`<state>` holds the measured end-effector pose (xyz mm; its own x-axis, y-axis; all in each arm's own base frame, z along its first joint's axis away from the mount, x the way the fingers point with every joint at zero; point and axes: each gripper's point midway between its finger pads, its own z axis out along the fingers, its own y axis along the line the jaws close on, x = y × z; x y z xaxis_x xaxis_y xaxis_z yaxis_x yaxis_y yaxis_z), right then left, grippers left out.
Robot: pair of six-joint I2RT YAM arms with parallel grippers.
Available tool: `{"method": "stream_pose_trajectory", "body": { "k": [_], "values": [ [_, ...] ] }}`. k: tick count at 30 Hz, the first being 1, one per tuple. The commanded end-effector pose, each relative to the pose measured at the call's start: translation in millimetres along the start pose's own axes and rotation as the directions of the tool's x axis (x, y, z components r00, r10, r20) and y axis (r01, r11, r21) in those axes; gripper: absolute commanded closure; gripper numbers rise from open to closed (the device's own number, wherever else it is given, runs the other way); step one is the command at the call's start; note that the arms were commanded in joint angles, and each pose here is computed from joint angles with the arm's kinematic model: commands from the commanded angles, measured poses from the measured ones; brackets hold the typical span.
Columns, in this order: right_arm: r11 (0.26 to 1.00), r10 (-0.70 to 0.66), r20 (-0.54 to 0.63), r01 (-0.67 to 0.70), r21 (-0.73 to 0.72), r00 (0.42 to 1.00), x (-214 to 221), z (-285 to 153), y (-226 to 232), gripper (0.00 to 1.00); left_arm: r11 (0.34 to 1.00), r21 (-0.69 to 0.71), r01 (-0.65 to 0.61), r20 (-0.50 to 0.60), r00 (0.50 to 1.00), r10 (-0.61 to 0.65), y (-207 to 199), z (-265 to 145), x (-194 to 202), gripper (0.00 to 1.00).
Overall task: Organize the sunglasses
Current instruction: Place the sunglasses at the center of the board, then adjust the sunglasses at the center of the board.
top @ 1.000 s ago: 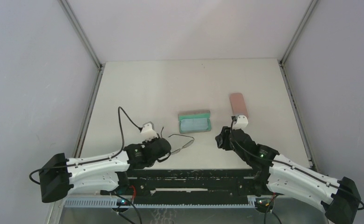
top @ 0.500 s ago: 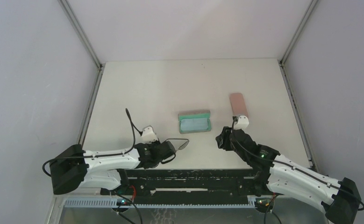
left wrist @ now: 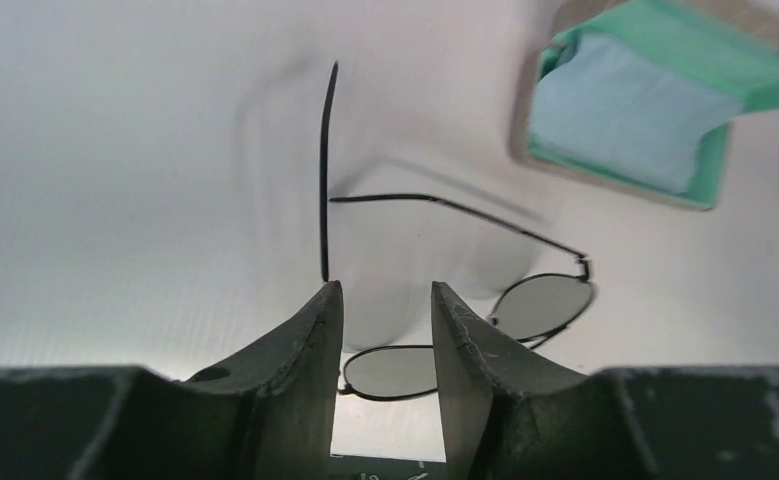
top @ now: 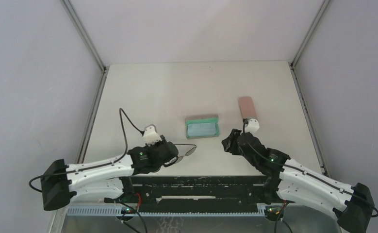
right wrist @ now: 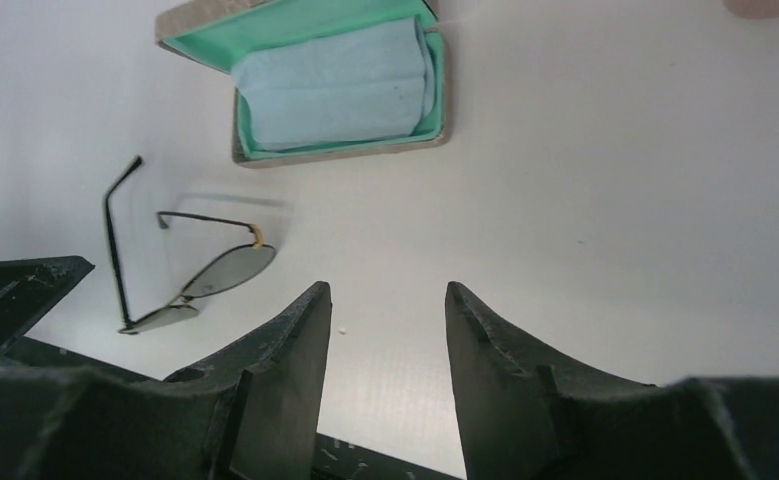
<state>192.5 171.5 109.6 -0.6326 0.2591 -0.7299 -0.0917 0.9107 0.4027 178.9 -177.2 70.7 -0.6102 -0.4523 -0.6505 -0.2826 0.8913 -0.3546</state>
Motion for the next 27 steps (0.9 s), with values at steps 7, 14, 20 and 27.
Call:
{"method": "stream_pose_trajectory", "body": {
  "k": [7,14,20,27],
  "values": [
    [0.901,0.396,-0.04,-0.396,-0.178,0.918,-17.3,-5.0,102.4,0.6,0.993,0.057,-0.101,0.339,0.938,0.076,0.1,-59.0,-129.5,0.53],
    [0.893,0.439,-0.046,-0.441,-0.086,0.897,5.1,5.6,152.6,0.59,0.99,0.017,-0.142,0.438,0.891,0.121,16.5,-70.6,-164.3,0.51],
    [0.921,0.384,-0.119,-0.389,-0.012,0.915,37.2,29.7,175.3,0.58,0.99,0.026,-0.138,0.416,0.902,0.115,21.4,-65.7,-155.1,0.51],
    [0.925,0.379,-0.179,-0.365,0.109,0.908,70.0,48.1,170.9,0.56,0.99,0.063,-0.124,0.391,0.916,0.09,23.7,-62.0,-144.2,0.51]
  ]
}}
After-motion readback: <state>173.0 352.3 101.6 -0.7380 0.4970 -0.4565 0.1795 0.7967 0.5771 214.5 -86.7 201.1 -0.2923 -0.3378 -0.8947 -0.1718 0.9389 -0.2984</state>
